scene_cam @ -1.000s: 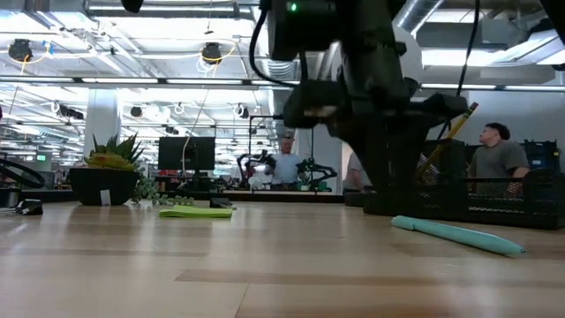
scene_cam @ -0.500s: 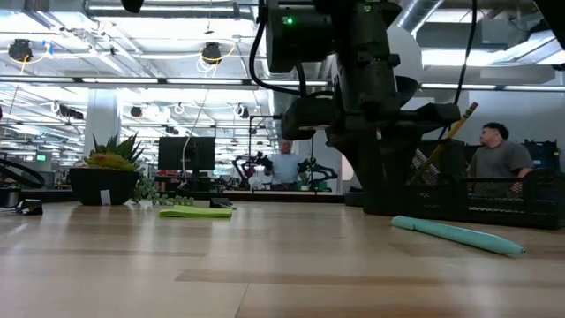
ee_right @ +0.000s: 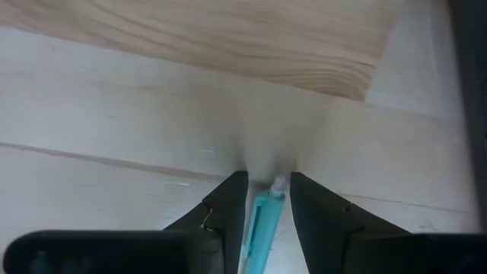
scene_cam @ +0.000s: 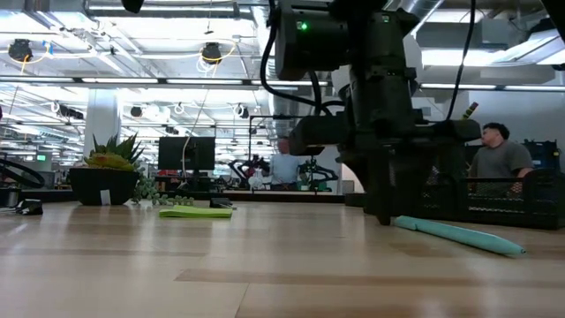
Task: Pick and place office supplies into organizer
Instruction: Put the blue pen into the black desk organizer
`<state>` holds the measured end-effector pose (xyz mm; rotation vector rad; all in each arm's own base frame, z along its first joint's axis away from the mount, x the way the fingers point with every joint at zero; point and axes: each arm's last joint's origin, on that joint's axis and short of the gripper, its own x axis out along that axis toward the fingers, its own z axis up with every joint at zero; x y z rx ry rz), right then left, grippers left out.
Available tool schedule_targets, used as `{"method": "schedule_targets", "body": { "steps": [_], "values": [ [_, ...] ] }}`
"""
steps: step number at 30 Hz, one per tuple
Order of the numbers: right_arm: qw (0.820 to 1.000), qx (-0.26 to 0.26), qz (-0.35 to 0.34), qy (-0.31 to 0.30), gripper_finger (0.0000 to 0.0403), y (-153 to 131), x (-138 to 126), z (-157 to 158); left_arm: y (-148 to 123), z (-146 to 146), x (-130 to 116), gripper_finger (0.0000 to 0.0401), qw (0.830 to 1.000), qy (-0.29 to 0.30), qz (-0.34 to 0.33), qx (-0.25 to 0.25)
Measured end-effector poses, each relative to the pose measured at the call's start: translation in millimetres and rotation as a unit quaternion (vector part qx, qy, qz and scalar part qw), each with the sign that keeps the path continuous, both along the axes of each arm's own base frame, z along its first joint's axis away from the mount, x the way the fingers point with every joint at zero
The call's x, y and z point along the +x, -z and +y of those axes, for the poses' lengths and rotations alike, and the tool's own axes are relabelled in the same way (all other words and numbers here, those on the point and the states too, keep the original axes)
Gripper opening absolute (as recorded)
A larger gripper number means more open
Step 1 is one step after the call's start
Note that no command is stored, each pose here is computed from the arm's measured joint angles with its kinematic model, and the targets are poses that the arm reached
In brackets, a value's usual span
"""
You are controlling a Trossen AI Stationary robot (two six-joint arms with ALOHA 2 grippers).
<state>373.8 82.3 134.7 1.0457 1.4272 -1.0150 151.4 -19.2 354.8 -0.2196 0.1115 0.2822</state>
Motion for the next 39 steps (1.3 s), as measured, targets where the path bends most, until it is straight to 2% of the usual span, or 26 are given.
{"method": "schedule_targets", "body": {
  "steps": [6,21,30,35,39],
  "values": [
    [1.0,-0.002,-0.003,-0.003,0.0092,0.5,0.7,-0.4,0.0,0.0,0.0,0.0,1.0,0.0,0.0,0.001],
    [0.998,-0.021,-0.022,-0.06,0.0008,1.4,2.1,4.3,0.0,0.0,0.0,0.0,1.0,0.0,0.0,0.001],
    [0.996,-0.036,-0.028,-0.072,0.0003,1.8,2.0,6.9,-0.1,0.2,0.0,0.0,1.0,-0.004,0.0,0.001],
    [0.993,-0.038,-0.063,-0.088,0.0003,-7.1,3.4,12.4,-0.1,0.2,-0.1,0.0,1.0,-0.004,0.0,0.001],
    [0.988,-0.044,-0.116,-0.09,0.0003,-37.5,1.4,11.8,0.0,0.2,0.0,0.0,1.0,-0.004,0.0,0.001]
  ]
}}
